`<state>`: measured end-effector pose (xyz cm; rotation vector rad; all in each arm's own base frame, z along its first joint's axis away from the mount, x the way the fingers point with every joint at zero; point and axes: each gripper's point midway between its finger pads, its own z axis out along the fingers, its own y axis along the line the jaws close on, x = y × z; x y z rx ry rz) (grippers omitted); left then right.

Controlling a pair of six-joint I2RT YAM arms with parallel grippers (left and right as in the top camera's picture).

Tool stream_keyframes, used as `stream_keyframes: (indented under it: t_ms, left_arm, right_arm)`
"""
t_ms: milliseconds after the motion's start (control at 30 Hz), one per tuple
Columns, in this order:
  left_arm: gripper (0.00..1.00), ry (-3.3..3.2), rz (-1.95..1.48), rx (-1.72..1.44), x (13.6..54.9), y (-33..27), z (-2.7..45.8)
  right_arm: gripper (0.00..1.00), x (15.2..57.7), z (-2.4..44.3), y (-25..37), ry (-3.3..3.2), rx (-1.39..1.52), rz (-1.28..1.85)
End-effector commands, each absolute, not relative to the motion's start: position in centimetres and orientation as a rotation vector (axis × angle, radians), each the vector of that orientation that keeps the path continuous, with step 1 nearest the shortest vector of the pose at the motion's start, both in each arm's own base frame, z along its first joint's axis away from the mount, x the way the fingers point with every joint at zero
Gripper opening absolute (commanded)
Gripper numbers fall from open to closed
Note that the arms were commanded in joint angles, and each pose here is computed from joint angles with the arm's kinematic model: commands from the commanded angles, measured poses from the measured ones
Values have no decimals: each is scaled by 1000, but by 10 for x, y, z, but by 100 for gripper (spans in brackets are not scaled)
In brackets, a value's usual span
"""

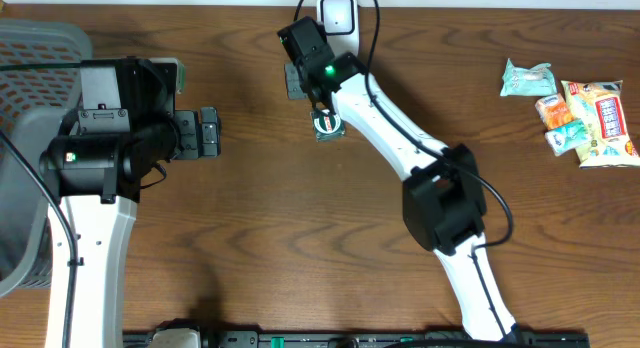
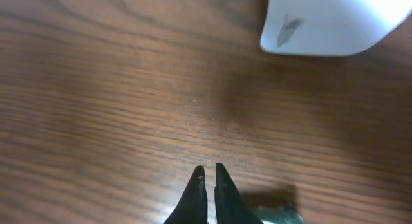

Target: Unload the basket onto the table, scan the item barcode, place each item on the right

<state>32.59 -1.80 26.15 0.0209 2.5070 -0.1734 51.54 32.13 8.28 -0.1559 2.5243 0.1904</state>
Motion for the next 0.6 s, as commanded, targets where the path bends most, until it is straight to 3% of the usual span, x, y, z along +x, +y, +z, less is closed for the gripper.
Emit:
stream_keyframes:
  t_ms: [0,300,567]
  left_arm:
    - [98,2505,-159,25,327,-15,263]
    - [98,2505,-159,25,327,-15,263]
    - [98,2505,-159,25,327,-15,263]
  right_arm:
    - [1,513,49,318,2576,-159,138]
    - [1,494,23,306,2683,-185,62]
    - [1,450,13,301,2874,-313,89]
